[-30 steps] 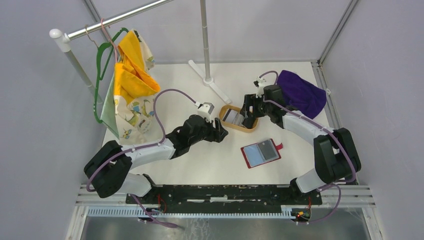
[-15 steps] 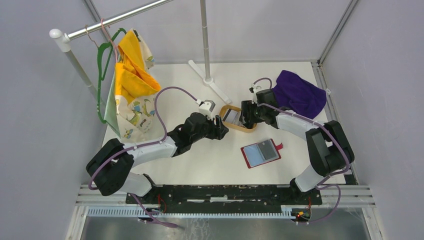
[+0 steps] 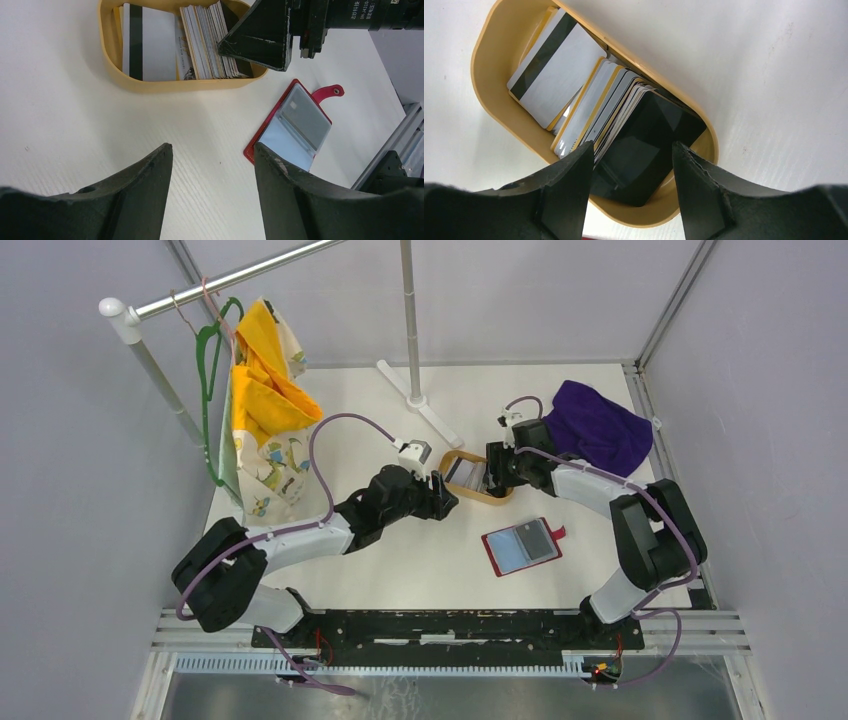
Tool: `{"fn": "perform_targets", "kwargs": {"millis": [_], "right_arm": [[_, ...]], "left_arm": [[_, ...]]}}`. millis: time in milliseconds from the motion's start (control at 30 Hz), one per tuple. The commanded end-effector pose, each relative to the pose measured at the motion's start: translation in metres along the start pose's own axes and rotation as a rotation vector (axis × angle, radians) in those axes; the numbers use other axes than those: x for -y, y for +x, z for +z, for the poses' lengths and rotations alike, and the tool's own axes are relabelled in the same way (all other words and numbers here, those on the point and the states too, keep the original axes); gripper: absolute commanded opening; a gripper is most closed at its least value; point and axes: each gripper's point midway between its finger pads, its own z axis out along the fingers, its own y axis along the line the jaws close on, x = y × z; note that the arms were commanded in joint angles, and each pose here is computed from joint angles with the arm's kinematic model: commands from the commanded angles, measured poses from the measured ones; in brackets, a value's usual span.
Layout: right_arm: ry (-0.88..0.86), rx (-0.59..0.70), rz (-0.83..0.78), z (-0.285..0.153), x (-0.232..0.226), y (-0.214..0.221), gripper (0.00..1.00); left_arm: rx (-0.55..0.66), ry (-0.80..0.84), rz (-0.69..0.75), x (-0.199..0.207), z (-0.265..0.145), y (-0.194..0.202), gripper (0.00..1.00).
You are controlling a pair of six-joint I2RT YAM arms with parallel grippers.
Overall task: Put the credit cards into the card holder
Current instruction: Pick up the credit card from the storage box.
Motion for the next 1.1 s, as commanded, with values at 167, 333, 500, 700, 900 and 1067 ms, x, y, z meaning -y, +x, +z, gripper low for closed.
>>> {"fn": "perform_targets", "kwargs": {"millis": [167,333,500,700,900,1067], "right_arm": [[-0.163,0.061,0.031,-0.017,-0.012,-0.015,0.54],[-0.195,0.065,0.073,-0.020,-0.004,-0.013,0.50],[-0.220,0.087,0.095,-0.025,-0.004,-0.017,0.50],[-0.235,0.109,0.115,-0.031,0.001,-0.018,0.46],[-0.249,0.109,0.131,-0.033,0.002,-0.017,0.43],[-0.265,0.095,0.149,-0.032,0.001,-0.013,0.42]], "left_arm": [[0.057,0.047,0.017,0.009,-0.007,-0.016,0.66],[0.058,0.049,0.015,0.010,-0.007,-0.016,0.66],[0.045,0.076,0.008,0.014,-0.007,-0.013,0.67],[0.049,0.129,-0.012,0.027,-0.004,-0.017,0.66],[0.040,0.258,-0.068,0.055,0.014,-0.024,0.58],[0.001,0.311,-0.105,0.068,0.042,-0.021,0.56]]}}
